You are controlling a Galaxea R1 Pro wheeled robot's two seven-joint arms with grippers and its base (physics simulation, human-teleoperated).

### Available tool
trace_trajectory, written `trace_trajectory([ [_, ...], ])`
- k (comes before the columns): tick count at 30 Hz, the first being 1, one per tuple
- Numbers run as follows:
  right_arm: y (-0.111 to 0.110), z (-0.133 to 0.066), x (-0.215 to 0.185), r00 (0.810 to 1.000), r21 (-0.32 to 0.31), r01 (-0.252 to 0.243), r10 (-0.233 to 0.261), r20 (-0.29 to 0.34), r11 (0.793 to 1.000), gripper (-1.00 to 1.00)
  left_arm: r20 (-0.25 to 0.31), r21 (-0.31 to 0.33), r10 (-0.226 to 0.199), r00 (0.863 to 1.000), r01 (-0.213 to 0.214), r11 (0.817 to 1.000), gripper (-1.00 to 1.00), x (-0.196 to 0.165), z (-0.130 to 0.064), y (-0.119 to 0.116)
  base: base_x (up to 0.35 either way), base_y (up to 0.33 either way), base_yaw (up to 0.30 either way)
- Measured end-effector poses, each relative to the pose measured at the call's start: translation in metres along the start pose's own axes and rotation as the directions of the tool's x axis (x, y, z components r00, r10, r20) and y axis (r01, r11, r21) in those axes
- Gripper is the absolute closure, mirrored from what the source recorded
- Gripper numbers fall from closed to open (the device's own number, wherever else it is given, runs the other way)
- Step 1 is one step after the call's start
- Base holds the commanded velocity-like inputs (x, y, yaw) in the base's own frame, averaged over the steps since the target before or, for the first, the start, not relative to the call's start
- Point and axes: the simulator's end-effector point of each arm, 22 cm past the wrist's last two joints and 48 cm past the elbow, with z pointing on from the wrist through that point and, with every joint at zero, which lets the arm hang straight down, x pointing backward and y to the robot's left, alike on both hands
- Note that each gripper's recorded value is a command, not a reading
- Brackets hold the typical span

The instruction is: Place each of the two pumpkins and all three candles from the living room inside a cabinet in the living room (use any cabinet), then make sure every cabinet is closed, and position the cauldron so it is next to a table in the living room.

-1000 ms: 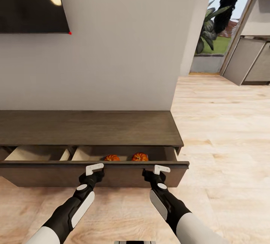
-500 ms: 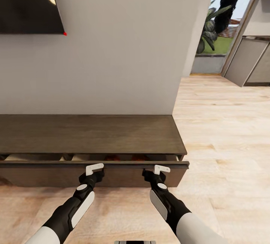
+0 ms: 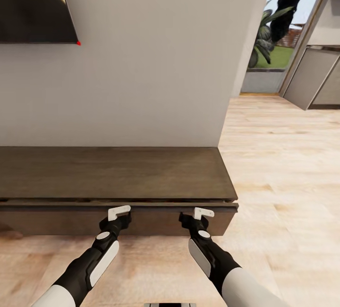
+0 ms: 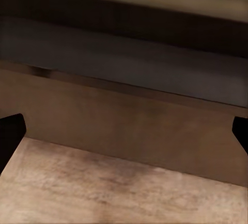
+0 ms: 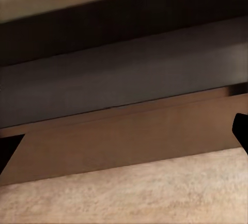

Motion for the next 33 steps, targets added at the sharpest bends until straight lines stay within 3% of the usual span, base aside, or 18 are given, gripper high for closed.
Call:
trace_trajectory([
  [21, 0.0001, 0.0, -0.0007, 1.0, 0.0, 0.002, -0.002, 0.002, 1.0, -1.0, 0.001, 0.0, 0.0, 1.0, 0.0, 1.0, -1.0, -0.0002, 0.0, 0.0, 0.05, 0.0, 0.0],
  [33, 0.0009, -0.0001, -0.002, 1.0, -0.002, 0.007, -0.007, 0.006, 1.0, -1.0, 0.001, 0.0, 0.0, 1.0, 0.0, 1.0, -1.0, -0.0002, -0.0001, -0.0002, -0.288, 0.0, 0.0],
])
